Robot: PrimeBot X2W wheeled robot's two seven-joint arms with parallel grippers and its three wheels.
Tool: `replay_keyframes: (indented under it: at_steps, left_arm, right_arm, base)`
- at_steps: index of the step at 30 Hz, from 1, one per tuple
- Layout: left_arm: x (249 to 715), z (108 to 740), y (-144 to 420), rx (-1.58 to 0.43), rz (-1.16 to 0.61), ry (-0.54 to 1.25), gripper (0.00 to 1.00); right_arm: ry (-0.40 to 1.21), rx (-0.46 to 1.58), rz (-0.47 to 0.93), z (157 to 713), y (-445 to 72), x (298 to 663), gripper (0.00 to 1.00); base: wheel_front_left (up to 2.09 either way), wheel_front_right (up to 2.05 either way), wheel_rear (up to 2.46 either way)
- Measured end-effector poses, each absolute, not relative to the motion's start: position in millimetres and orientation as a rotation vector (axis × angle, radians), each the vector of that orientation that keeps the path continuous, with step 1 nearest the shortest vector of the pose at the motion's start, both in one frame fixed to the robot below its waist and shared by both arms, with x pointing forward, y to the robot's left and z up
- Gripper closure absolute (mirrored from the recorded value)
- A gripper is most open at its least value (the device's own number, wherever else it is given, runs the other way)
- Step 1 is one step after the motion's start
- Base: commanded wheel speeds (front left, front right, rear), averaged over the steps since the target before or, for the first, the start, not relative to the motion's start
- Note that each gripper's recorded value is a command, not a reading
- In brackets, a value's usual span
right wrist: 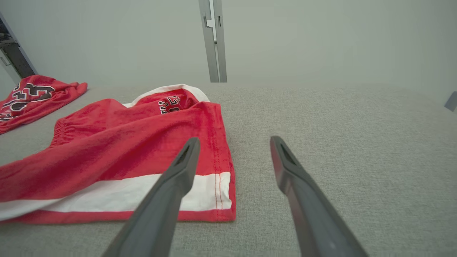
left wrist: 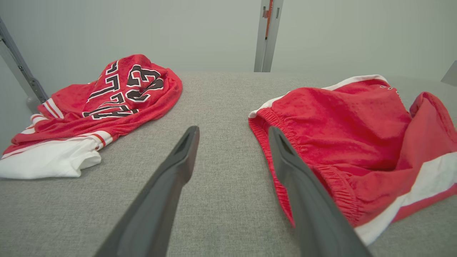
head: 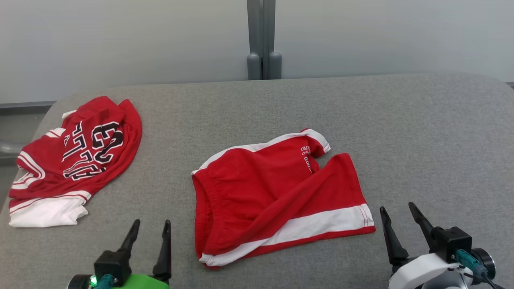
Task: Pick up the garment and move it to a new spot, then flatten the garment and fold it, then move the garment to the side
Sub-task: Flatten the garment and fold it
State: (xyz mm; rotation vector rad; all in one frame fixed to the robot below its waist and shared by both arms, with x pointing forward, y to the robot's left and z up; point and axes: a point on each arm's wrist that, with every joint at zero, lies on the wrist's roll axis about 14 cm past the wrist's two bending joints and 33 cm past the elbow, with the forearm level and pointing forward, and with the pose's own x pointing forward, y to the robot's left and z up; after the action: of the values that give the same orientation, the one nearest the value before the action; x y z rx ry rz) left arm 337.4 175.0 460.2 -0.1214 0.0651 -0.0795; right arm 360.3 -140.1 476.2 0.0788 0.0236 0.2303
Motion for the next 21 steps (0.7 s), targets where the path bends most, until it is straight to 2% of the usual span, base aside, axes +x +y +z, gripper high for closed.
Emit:
replay_keyframes:
  at_steps: [11,21]
  left_arm:
    - [320,423,104,-0.112,-0.318,0.210,0.00]
    - [309,391,96,-0.129,-0.363,0.334,0.00]
  right_arm:
    - [0.185,0.044,0.282,430,-130,377,0.00]
    - [0.295,0.046,0.343,401,-109,384,0.00]
  base:
    - [0.00,0.00,0.00]
    - [0.00,0.00,0.00]
